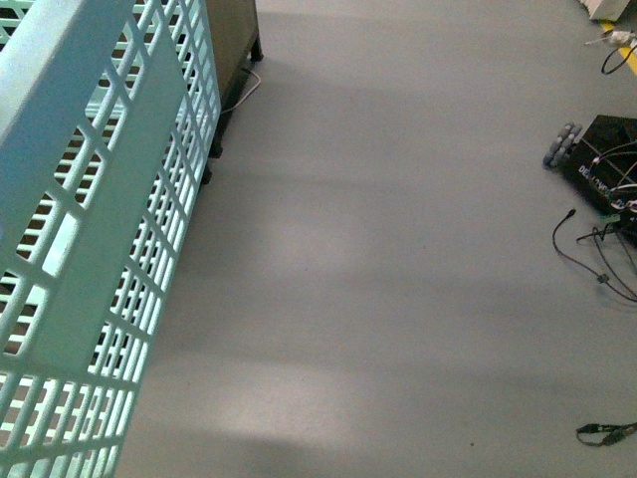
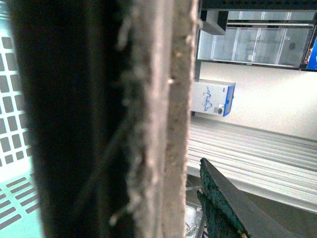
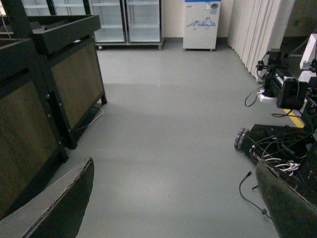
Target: Pick lemon and mango into basket
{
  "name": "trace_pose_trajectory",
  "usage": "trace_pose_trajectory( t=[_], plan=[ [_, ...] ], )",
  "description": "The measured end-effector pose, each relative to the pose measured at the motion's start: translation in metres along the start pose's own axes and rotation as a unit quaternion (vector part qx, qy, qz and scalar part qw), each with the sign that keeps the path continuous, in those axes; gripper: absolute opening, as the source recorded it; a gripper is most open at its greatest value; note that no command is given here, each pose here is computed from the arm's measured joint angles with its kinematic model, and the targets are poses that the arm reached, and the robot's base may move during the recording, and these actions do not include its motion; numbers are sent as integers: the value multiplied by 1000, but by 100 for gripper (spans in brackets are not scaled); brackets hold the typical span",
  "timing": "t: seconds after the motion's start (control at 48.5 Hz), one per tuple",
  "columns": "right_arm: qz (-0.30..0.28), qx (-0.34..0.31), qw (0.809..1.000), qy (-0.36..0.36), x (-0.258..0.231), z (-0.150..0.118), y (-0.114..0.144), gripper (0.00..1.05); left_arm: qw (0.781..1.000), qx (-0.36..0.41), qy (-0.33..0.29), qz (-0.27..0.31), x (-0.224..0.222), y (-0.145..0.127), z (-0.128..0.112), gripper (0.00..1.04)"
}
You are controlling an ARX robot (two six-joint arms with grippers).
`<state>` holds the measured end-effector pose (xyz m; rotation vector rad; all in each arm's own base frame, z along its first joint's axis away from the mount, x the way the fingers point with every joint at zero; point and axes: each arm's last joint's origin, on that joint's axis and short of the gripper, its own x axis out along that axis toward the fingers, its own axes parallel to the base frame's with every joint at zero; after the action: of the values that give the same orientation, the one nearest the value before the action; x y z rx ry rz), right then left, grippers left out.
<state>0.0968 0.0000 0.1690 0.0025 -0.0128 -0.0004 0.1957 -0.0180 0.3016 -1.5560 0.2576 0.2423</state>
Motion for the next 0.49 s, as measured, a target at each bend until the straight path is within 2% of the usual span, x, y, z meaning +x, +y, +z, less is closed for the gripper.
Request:
trace_pose_trajectory(
  t=[0.495],
  plan=[
    [0,0,1000,0,0,0,0,96,1000,0,1,0,0,0,0,30]
  ],
)
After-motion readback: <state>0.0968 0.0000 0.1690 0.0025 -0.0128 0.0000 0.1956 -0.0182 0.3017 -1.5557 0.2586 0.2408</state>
